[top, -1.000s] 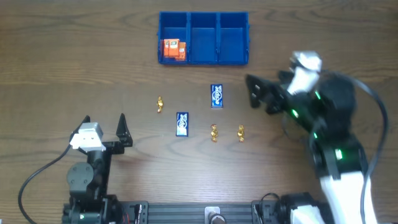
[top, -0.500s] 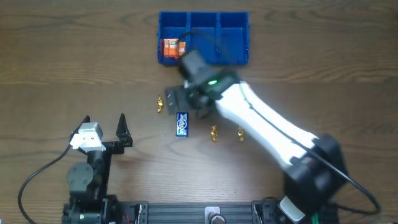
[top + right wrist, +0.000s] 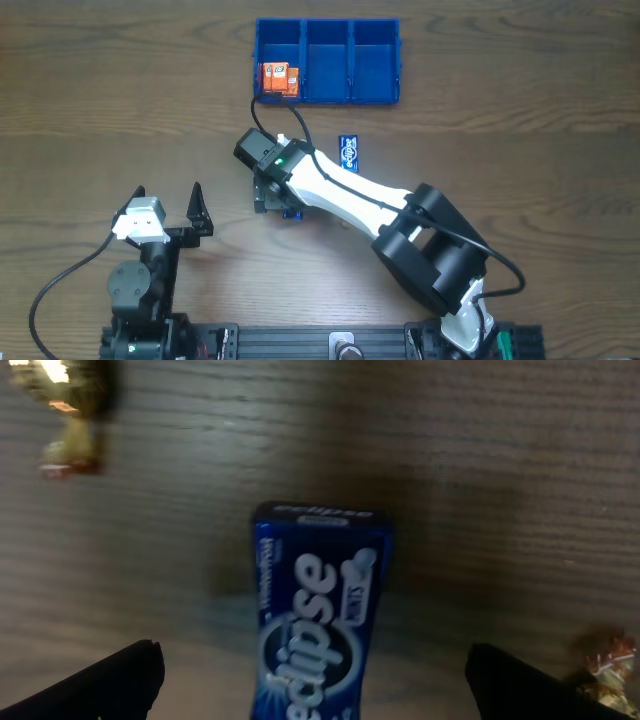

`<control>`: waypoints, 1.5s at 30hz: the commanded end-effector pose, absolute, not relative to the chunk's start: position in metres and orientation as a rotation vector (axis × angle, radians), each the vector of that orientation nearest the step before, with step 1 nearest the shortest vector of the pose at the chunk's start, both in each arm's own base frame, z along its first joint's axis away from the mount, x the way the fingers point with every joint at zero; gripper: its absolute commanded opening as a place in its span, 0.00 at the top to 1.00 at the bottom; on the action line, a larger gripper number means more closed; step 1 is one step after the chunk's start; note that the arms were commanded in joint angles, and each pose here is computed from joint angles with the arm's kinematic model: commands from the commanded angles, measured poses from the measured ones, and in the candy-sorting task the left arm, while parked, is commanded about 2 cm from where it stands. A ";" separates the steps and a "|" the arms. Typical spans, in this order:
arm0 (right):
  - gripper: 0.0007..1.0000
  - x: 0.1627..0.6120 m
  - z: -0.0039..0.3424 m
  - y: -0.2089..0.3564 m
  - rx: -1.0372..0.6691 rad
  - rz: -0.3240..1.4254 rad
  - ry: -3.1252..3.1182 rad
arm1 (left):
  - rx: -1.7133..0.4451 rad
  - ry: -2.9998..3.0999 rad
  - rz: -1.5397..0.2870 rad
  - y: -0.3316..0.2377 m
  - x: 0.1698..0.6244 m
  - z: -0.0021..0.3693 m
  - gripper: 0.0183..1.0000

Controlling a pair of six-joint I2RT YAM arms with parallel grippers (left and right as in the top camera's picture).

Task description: Sort Candies Into Trays

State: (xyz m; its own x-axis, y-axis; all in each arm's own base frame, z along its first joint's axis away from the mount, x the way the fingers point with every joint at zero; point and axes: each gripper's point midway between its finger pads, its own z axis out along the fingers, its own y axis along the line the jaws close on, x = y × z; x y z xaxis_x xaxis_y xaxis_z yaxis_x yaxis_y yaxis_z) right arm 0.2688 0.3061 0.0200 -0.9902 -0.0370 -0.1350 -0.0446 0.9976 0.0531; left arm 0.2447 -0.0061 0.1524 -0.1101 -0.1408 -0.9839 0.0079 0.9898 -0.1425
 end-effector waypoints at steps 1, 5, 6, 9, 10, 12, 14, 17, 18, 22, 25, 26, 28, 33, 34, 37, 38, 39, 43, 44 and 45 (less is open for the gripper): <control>0.00 0.277 0.010 0.305 0.019 0.026 2.982 | -0.106 1.729 -0.109 -0.004 0.244 0.136 0.00; 0.06 0.278 0.009 0.306 0.020 0.029 2.978 | -0.106 1.729 -0.109 -0.004 0.244 0.136 0.00; 0.10 0.278 0.009 0.305 0.020 0.026 2.976 | -0.106 1.729 -0.109 -0.004 0.244 0.136 0.00; 0.21 0.279 0.006 0.305 0.020 0.019 2.975 | -0.106 1.729 -0.109 -0.004 0.244 0.136 0.00; 0.27 0.279 0.006 0.305 0.020 0.016 2.975 | -0.106 1.729 -0.109 -0.004 0.244 0.136 0.00; 0.34 0.280 0.006 0.304 0.021 0.012 2.970 | -0.107 1.729 -0.109 -0.004 0.244 0.136 0.00; 0.35 0.281 0.006 0.304 0.021 0.010 2.967 | -0.107 1.729 -0.109 -0.004 0.244 0.136 0.00; 0.35 0.280 0.006 0.305 0.019 0.010 2.965 | -0.106 1.729 -0.109 -0.004 0.244 0.136 0.00; 0.35 0.280 0.006 0.305 0.018 0.013 2.964 | -0.107 1.729 -0.109 -0.004 0.244 0.136 0.00; 0.36 0.280 0.002 0.306 0.015 0.008 2.968 | -0.107 1.729 -0.109 -0.004 0.244 0.136 0.00; 0.37 0.278 -0.002 0.308 0.005 0.002 2.972 | -0.107 1.729 -0.109 -0.004 0.244 0.136 0.00; 0.41 0.278 -0.001 0.309 0.001 0.006 2.970 | -0.106 1.729 -0.109 -0.004 0.244 0.136 0.00; 0.47 0.278 -0.001 0.310 0.002 0.011 2.967 | -0.106 1.729 -0.109 -0.004 0.244 0.136 0.00; 0.67 0.278 -0.001 0.310 0.002 0.010 2.967 | -0.107 1.729 -0.109 -0.004 0.244 0.136 0.00; 0.69 0.278 -0.001 0.310 0.002 0.010 2.967 | -0.107 1.729 -0.109 -0.004 0.244 0.136 0.00; 0.71 0.281 0.010 0.312 -0.008 0.013 2.963 | -0.106 1.729 -0.109 -0.004 0.244 0.136 0.00; 0.71 0.283 0.018 0.312 -0.011 0.007 2.956 | -0.106 1.729 -0.109 -0.004 0.244 0.136 0.00; 0.73 0.288 0.030 0.311 -0.034 0.002 2.940 | -0.106 1.729 -0.109 -0.004 0.244 0.136 0.00; 0.80 0.326 0.116 0.299 -0.057 -0.039 2.809 | -0.106 1.729 -0.109 -0.004 0.244 0.136 0.00; 0.80 0.337 0.134 0.295 -0.056 -0.036 2.785 | -0.106 1.729 -0.109 -0.004 0.244 0.136 0.00; 0.80 0.353 0.156 0.288 -0.059 -0.023 2.748 | -0.107 1.729 -0.109 -0.004 0.244 0.136 0.00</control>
